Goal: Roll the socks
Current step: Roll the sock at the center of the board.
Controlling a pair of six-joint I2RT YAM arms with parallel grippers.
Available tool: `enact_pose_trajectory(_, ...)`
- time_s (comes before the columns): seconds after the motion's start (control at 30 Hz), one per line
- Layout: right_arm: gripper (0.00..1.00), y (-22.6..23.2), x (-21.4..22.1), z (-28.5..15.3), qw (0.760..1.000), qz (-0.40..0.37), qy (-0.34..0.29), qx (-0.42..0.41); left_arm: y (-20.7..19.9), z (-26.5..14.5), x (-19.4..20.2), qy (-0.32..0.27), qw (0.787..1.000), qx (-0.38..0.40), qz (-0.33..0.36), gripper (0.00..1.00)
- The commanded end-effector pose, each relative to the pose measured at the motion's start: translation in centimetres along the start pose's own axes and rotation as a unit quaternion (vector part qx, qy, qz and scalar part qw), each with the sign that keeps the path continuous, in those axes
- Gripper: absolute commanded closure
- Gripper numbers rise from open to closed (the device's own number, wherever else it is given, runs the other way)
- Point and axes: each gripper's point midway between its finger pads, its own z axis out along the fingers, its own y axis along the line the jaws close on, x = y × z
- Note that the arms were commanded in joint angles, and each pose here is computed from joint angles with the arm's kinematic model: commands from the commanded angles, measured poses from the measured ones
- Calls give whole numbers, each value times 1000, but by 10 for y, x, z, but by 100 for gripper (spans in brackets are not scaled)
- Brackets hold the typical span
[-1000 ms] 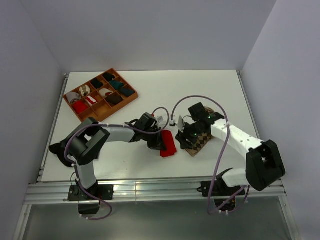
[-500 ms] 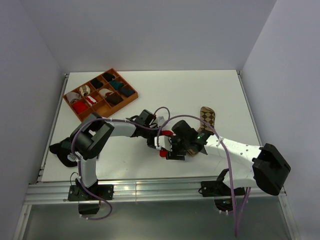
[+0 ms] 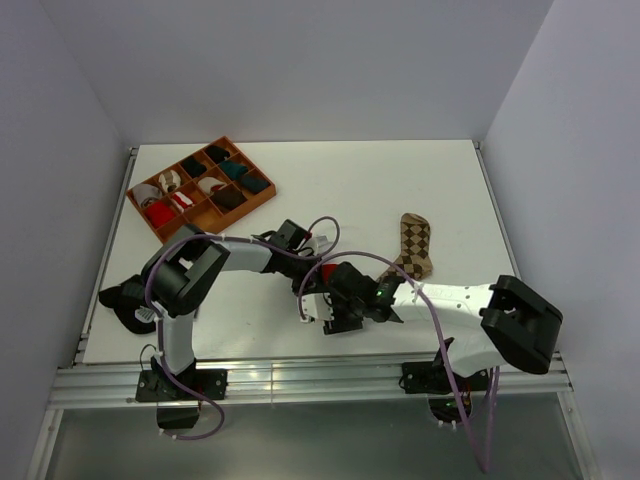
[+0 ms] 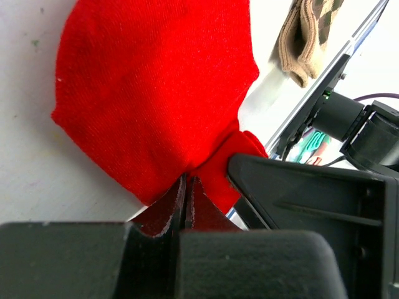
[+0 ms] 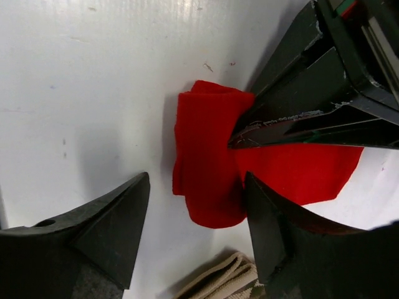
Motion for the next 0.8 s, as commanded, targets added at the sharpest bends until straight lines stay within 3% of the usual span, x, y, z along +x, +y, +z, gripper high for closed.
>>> enact_pose_trajectory(0.0,32,-12,-3,4,999,-13,3,31,82,6,41,46,988,-139,-46,100)
enact_pose_trajectory(0.17,40,-10,0,9,1000,-1,6,31,78,7,43,43,991,-117,-53,99)
enact_pose_trajectory(0.23,46,-7,1,11,1000,6,6,25,79,8,48,45,991,-110,-60,99)
enact_pose_trajectory(0.27,54,-8,1,11,1000,11,6,24,76,9,47,41,992,-102,-62,98)
enact_pose_trajectory(0.37,67,-4,1,11,1000,26,-3,5,73,9,53,38,992,-85,-81,96)
enact_pose_trajectory(0.47,73,-1,1,8,998,48,-13,-23,67,9,52,24,992,-69,-100,96)
enact_pose_trajectory(0.77,77,6,8,-7,973,157,-39,-167,50,2,39,-79,980,-20,-182,94)
